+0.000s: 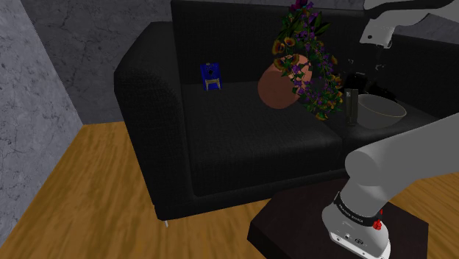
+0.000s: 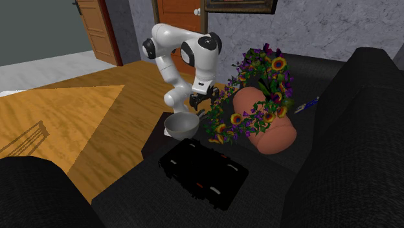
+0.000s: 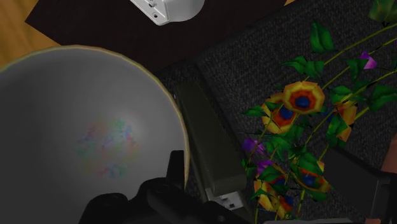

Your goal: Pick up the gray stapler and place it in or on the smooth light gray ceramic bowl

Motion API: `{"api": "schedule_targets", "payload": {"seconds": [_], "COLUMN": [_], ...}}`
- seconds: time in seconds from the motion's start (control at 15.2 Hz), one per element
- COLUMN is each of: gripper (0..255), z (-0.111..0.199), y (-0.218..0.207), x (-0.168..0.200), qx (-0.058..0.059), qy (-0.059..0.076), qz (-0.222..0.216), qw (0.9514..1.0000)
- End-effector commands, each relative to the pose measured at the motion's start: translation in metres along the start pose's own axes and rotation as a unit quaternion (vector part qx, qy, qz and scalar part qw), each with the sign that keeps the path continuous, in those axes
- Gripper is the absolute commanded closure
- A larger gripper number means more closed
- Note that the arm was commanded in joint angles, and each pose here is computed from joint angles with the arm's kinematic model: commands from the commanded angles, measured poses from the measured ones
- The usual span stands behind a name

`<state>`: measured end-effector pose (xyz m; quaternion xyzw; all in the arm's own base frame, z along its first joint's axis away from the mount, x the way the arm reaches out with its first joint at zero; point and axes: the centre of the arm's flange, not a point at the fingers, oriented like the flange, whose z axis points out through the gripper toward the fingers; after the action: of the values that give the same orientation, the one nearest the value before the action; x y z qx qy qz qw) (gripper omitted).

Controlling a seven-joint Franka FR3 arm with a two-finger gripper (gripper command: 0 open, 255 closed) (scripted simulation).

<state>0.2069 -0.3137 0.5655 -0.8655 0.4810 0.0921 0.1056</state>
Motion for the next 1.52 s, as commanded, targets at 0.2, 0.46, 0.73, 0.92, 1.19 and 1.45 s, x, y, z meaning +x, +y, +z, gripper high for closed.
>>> {"api": "schedule_targets", "payload": {"seconds": [0.2,0.46,0.73,0.92,1.19,1.45], "gripper": [0,0,255,255,255,255], "z": [0.008,0.008,0.008,0.008,0.003,-0.017], "y": [0.001,0.001,0.001,0.001,0.001,-0.001], "x": [0.000,0.000,0.000,0.000,-0.002,-0.007], "qx": [0.000,0.000,0.000,0.000,0.000,0.000], "qy": [0.000,0.000,0.000,0.000,0.000,0.000], "qz": [0.000,0.000,0.000,0.000,0.000,0.000], "qw": [1.0000,1.0000,1.0000,1.0000,1.0000,1.0000]}}
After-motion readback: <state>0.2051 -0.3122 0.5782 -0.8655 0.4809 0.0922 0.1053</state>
